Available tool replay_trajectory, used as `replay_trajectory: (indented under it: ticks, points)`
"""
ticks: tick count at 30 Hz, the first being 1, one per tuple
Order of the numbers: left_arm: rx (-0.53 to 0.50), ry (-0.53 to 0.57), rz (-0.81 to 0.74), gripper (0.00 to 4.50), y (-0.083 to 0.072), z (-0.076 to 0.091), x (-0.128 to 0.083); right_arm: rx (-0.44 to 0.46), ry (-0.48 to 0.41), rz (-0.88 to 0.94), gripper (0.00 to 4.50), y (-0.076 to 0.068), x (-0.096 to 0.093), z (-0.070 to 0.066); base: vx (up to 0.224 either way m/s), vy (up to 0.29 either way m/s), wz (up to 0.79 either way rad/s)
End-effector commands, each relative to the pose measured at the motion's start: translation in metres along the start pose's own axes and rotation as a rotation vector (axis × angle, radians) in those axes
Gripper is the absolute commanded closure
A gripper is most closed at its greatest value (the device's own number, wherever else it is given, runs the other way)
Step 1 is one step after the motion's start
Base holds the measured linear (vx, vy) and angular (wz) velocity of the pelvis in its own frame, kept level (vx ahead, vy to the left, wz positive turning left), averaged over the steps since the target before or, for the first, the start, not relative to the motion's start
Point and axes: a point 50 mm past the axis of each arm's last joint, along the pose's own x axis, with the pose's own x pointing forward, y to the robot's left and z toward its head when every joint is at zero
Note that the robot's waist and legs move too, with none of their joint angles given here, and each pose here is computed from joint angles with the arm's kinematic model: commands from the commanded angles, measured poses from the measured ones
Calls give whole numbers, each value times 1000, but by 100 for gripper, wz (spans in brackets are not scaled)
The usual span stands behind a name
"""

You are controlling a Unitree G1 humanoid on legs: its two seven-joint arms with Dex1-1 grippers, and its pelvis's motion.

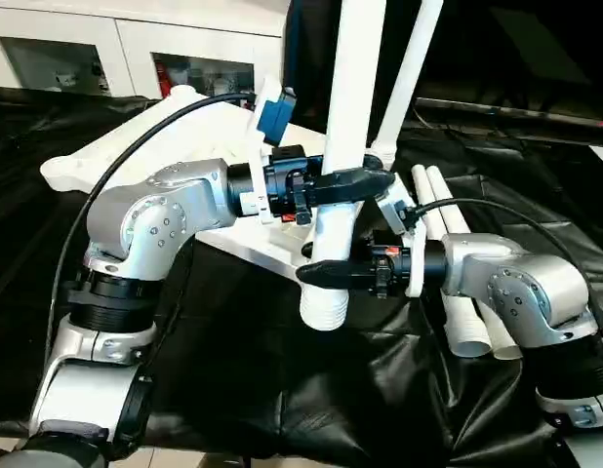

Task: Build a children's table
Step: Pick table leg

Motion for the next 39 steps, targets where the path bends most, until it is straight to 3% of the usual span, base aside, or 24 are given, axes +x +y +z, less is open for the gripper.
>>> replay_trajectory:
  ticks: [1,4,7,8,11,15,17,18,19,20,21,22,25,28,30,32,33,39]
  points:
    - [16,-103,-24,193,-4,19,2,10,-8,-38,258,-4,-1,-1,0,0,0]
    - [-7,-195,-37,174,-4,23,2,15,-40,-53,259,-5,-1,1,0,0,0]
    - [-45,-443,-42,153,0,32,-1,47,-131,-80,259,-9,-3,8,0,0,0]
    - [-48,-456,-36,151,1,32,-1,49,-136,-82,259,-9,-3,9,0,0,0]
    - [-142,-675,3,151,12,34,-7,76,-229,-96,259,-9,-5,16,0,0,0]
    - [-183,-724,15,151,18,32,-12,78,-270,-133,260,-11,-9,20,0,0,0]
    - [-110,-602,119,151,29,24,-18,79,-307,-263,260,-22,-18,20,0,0,0]
    - [-110,-602,119,151,29,24,-18,79,-307,-263,260,-22,-18,20,0,0,0]
    - [5,-381,255,151,41,11,-19,93,-313,-375,260,-31,-24,18,0,0,0]
    - [88,-248,315,151,47,3,-21,100,-302,-426,260,-35,-28,15,0,0,0]
    - [107,-213,326,151,49,2,-22,100,-299,-436,260,-36,-29,14,0,0,0]
    - [210,-89,342,151,53,-5,-28,98,-279,-480,260,-38,-34,9,0,0,0]
    - [276,20,270,151,53,-8,-35,80,-223,-534,260,-39,-41,0,0,0,0]
    - [402,325,277,151,64,-29,-45,55,-158,-567,260,-39,-42,-9,0,0,0]
    - [492,620,261,151,73,-52,-57,59,-155,-570,260,-38,-40,-11,0,0,0]
    - [502,672,254,151,75,-57,-60,63,-160,-570,260,-38,-39,-11,0,0,0]
    - [533,775,237,151,80,-67,-61,67,-162,-575,260,-39,-39,-12,0,0,0]
    - [545,880,229,151,89,-77,-62,60,-140,-582,260,-38,-38,-15,0,0,0]
